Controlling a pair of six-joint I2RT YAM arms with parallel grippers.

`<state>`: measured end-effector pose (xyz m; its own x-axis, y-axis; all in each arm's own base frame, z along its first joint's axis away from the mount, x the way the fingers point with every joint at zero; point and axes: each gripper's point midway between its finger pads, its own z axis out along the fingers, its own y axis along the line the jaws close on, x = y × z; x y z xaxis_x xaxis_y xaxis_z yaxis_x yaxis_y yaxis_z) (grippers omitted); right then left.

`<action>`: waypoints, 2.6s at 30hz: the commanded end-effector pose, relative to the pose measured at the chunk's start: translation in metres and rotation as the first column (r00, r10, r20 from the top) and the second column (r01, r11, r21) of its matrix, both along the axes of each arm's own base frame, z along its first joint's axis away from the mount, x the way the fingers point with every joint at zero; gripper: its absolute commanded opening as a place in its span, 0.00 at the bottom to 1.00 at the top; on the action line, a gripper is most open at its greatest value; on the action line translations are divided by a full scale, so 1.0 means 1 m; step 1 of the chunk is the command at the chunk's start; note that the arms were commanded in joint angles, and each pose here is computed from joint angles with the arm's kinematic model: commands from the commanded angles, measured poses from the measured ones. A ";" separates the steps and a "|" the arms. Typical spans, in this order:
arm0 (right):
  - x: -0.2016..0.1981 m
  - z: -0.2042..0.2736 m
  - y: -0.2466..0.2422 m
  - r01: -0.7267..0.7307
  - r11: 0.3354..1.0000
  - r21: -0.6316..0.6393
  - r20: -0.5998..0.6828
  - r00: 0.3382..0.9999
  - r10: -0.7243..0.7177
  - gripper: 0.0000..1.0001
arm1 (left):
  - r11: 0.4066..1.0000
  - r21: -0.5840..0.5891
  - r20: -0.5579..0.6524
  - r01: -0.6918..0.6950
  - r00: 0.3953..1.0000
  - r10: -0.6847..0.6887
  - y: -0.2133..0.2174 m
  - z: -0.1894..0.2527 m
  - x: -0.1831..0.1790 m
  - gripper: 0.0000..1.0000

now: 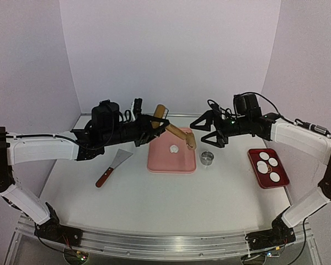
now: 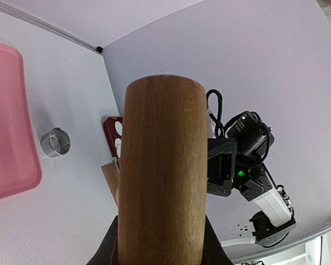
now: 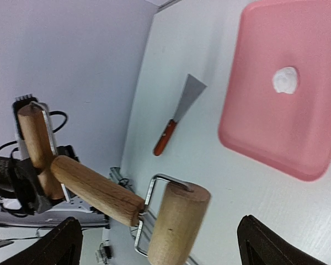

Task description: Roll out the dumpling wrappers from the dough

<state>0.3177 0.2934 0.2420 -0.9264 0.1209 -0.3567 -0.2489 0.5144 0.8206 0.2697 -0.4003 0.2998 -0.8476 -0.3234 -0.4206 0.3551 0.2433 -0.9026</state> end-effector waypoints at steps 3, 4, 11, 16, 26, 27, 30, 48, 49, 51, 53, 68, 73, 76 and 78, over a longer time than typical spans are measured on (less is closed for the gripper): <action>-0.010 0.061 0.032 -0.175 0.929 0.326 0.061 0.985 0.164 0.98 | 0.969 -0.244 0.146 0.044 0.989 -0.009 0.007 0.092 -0.011 0.00; -0.010 0.065 0.033 -0.185 0.923 0.338 0.068 0.983 0.172 0.98 | 0.968 -0.246 0.147 0.041 0.989 -0.005 0.008 0.093 -0.010 0.00; -0.013 0.060 0.036 -0.205 0.913 0.353 0.035 0.978 0.206 0.97 | 0.958 -0.285 0.171 0.027 0.985 0.023 0.011 0.104 -0.008 0.00; -0.018 0.081 0.040 -0.266 0.887 0.377 0.074 0.963 0.258 0.90 | 0.961 -0.275 0.118 -0.043 0.990 0.078 0.018 0.093 0.000 0.00; -0.016 0.091 0.041 -0.271 0.882 0.385 0.087 0.962 0.258 0.76 | 0.976 -0.180 0.006 -0.124 0.992 0.127 0.016 0.066 0.015 0.00; -0.015 0.090 0.041 -0.267 0.884 0.384 0.086 0.963 0.253 0.75 | 0.976 -0.178 0.003 -0.123 0.992 0.125 0.015 0.065 0.015 0.00; -0.012 0.089 0.042 -0.261 0.886 0.383 0.085 0.965 0.248 0.72 | 0.977 -0.177 -0.006 -0.120 0.993 0.121 0.014 0.063 0.015 0.00; -0.002 0.089 0.048 -0.259 0.885 0.386 0.075 0.965 0.250 0.57 | 0.983 -0.153 -0.058 -0.100 0.994 0.092 -0.001 0.042 0.021 0.00; -0.002 0.089 0.047 -0.258 0.886 0.386 0.074 0.966 0.249 0.55 | 0.983 -0.151 -0.060 -0.102 0.994 0.094 -0.001 0.041 0.022 0.00; -0.002 0.087 0.047 -0.256 0.887 0.385 0.068 0.966 0.249 0.50 | 0.983 -0.150 -0.060 -0.103 0.994 0.095 -0.001 0.042 0.022 0.00; -0.002 0.084 0.047 -0.251 0.889 0.383 0.063 0.967 0.246 0.44 | 0.984 -0.144 -0.064 -0.103 0.993 0.095 -0.002 0.040 0.022 0.00; 0.005 0.082 0.046 -0.217 0.901 0.377 0.062 0.976 0.209 0.09 | 0.999 -0.028 -0.067 -0.046 0.997 0.044 -0.009 0.012 0.016 0.00; 0.005 0.081 0.041 -0.180 0.920 0.348 0.074 0.984 0.165 0.00 | 0.993 0.118 -0.049 -0.028 0.998 0.034 -0.006 -0.008 0.014 0.33; 0.009 0.073 0.032 -0.131 0.957 0.260 0.094 0.989 0.110 0.00 | 0.981 0.188 -0.038 -0.053 0.997 0.061 0.004 -0.012 0.013 0.65; 0.011 0.068 0.026 -0.099 0.977 0.188 0.119 0.990 0.077 0.00 | 0.968 0.235 -0.035 -0.084 0.995 0.094 0.017 -0.013 0.014 0.80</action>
